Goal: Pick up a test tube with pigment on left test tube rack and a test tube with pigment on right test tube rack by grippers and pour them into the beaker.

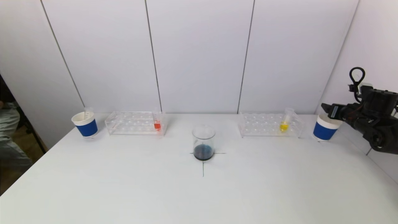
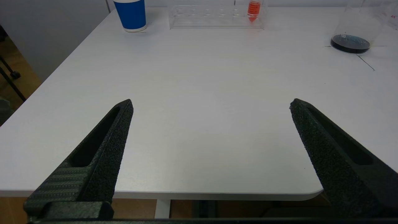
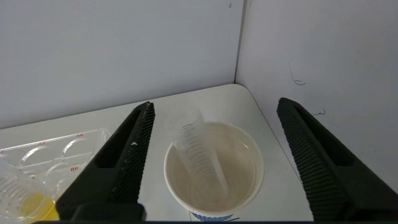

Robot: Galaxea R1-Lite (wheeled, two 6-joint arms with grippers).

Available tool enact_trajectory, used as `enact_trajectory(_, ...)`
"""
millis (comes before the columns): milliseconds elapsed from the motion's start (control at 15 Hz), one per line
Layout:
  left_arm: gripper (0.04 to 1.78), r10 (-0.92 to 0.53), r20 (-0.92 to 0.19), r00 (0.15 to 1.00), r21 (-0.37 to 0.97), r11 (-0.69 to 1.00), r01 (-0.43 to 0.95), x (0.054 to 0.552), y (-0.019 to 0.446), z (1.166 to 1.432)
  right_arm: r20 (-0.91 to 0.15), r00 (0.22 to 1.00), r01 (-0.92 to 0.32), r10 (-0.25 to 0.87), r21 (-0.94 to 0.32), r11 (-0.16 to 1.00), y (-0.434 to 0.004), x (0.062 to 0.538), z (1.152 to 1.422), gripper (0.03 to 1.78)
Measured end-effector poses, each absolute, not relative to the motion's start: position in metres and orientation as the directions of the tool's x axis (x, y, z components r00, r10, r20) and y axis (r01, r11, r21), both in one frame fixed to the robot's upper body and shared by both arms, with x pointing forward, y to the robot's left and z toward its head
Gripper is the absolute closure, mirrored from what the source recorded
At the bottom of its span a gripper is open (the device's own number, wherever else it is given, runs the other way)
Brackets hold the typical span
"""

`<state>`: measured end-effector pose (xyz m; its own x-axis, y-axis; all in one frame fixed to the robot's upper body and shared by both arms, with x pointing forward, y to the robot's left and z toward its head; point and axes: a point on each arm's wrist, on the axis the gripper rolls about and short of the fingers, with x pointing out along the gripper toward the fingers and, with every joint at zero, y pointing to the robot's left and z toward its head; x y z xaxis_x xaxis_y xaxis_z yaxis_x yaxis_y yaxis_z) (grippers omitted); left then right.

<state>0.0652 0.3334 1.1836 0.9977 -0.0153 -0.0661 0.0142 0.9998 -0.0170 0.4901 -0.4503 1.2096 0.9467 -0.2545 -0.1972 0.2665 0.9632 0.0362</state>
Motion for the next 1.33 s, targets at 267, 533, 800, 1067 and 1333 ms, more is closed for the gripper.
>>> enact_trajectory(267,0.06,-0.015,-0.066,0.998,-0.017,1.0,0.014,0.065,0.333,1.184,-0.199,0.946,0.267,-0.254,0.037,0.963,-0.45,0.49,1.209,0.05)
enact_trajectory(533,0.06,-0.016,-0.066,0.998,-0.017,1.0,0.014,0.065,0.333,1.184,-0.19,0.949,0.263,-0.252,0.037,0.964,-0.448,0.487,1.214,0.05)
enact_trajectory(800,0.06,-0.015,-0.066,0.998,-0.017,1.0,0.014,0.065,0.333,1.184,-0.148,0.966,0.218,-0.211,0.035,0.975,-0.426,0.479,1.236,0.05)
enact_trajectory(1067,0.06,-0.015,-0.067,0.998,-0.017,1.0,0.014,0.065,0.333,1.183,-0.093,0.989,0.12,-0.116,0.034,0.992,-0.377,0.447,1.273,0.05)
enact_trajectory(1333,0.06,-0.015,-0.067,0.998,-0.017,1.0,0.014,0.065,0.333,1.184,-0.05,0.996,0.078,-0.076,0.033,0.996,-0.347,0.399,1.298,0.05)
